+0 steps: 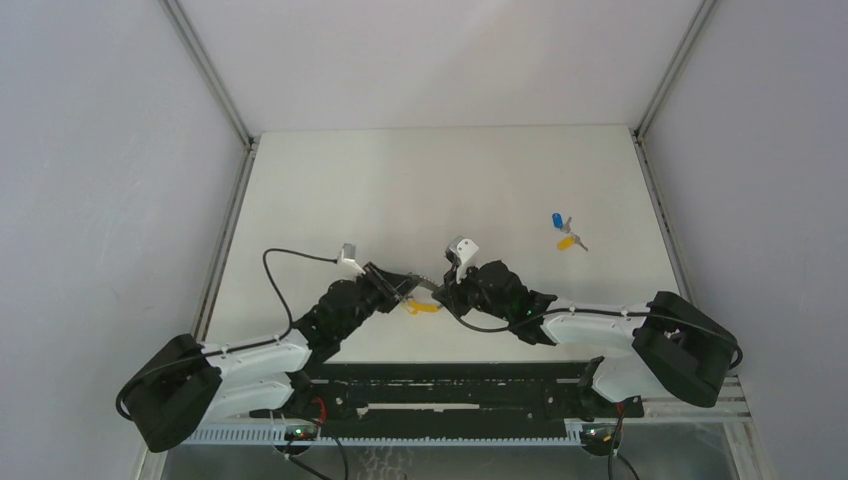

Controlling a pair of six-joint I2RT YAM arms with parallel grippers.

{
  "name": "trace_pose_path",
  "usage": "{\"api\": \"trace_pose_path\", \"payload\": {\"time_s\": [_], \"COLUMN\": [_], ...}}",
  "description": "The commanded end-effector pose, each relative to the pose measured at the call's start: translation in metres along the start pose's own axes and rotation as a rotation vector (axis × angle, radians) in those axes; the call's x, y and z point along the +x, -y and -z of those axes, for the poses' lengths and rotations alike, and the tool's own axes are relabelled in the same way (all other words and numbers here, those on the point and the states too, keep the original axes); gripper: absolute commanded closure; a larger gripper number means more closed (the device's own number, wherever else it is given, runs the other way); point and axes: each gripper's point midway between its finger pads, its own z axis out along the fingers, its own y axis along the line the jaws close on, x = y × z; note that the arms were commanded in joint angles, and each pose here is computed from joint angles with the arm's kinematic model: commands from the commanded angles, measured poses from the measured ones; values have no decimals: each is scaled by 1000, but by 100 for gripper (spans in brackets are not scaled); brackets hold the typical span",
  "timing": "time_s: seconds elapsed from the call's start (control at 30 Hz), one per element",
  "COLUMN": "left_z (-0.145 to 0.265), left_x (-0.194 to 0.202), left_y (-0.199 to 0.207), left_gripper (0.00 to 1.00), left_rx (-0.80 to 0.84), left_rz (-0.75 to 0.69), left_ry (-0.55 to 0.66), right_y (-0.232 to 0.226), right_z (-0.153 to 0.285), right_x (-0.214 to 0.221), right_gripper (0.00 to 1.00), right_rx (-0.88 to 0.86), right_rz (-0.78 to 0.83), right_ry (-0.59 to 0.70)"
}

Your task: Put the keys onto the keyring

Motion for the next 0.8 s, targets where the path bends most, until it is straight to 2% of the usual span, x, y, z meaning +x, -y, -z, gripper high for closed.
{"api": "trace_pose_path", "payload": {"time_s": [0.0, 0.23, 0.3, 0.33, 0.5, 0.67, 0.77], "left_z": [-3, -2, -1, -1, 3, 8, 11], "left_x": [0, -3, -4, -4, -9, -24, -30], "left_y": [24, 22, 22, 22, 22, 35, 48], "left_gripper": [77, 87, 98, 100, 100, 100, 100], "left_rx": [75, 75, 77, 80, 91, 107, 133], "left_rz": [34, 29, 22, 16, -52, -375, -589], "left_ry": [-5, 12, 17, 19, 43, 89, 88], "right_y": [-12, -12, -12, -12, -10, -12, -14], "right_z": [1, 1, 1, 1, 3, 9, 17], "right_x": [-30, -29, -28, -28, -23, -18, -20], "right_gripper": [100, 100, 100, 100, 100, 100, 92], "right_rx": [-38, -40, -40, -40, -23, -28, -54], "right_rz": [-7, -5, -6, -5, -5, -14, -16], "right_ry": [111, 107, 104, 103, 82, 68, 76]}}
